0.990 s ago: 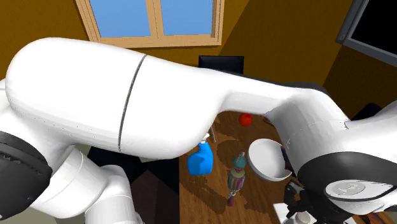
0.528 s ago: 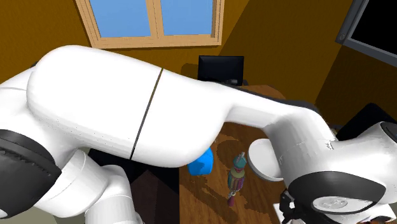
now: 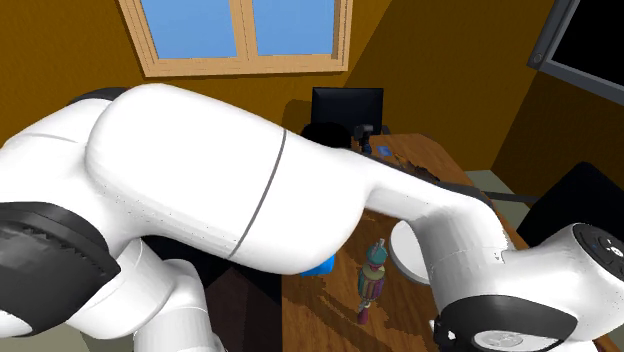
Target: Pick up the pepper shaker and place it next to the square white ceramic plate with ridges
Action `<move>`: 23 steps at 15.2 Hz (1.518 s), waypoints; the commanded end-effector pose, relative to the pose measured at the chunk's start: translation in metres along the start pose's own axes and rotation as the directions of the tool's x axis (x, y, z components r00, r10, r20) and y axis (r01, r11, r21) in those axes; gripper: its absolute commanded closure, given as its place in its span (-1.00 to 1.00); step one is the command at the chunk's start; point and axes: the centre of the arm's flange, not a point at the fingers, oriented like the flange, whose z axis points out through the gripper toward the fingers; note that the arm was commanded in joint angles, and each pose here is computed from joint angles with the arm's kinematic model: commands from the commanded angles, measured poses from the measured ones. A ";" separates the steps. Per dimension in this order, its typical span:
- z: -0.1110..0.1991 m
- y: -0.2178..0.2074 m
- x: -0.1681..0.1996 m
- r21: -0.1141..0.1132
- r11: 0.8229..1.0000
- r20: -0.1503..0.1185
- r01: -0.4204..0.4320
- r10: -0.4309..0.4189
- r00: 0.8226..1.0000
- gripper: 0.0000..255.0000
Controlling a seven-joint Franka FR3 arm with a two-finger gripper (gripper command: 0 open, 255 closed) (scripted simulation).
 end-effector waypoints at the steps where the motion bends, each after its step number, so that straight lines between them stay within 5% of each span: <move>1: 0.011 0.000 0.000 0.000 1.000 0.000 0.000 0.000 1.000 1.00; 10: 0.059 0.005 0.001 0.000 1.000 0.000 0.000 0.000 1.000 1.00; 18: 0.060 0.005 0.001 0.000 1.000 0.000 0.000 0.000 1.000 1.00; 19: 0.060 0.005 0.001 0.000 1.000 0.000 0.000 0.000 1.000 -1.00; 23: 0.060 0.005 0.001 0.000 1.000 0.000 0.000 0.000 1.000 -1.00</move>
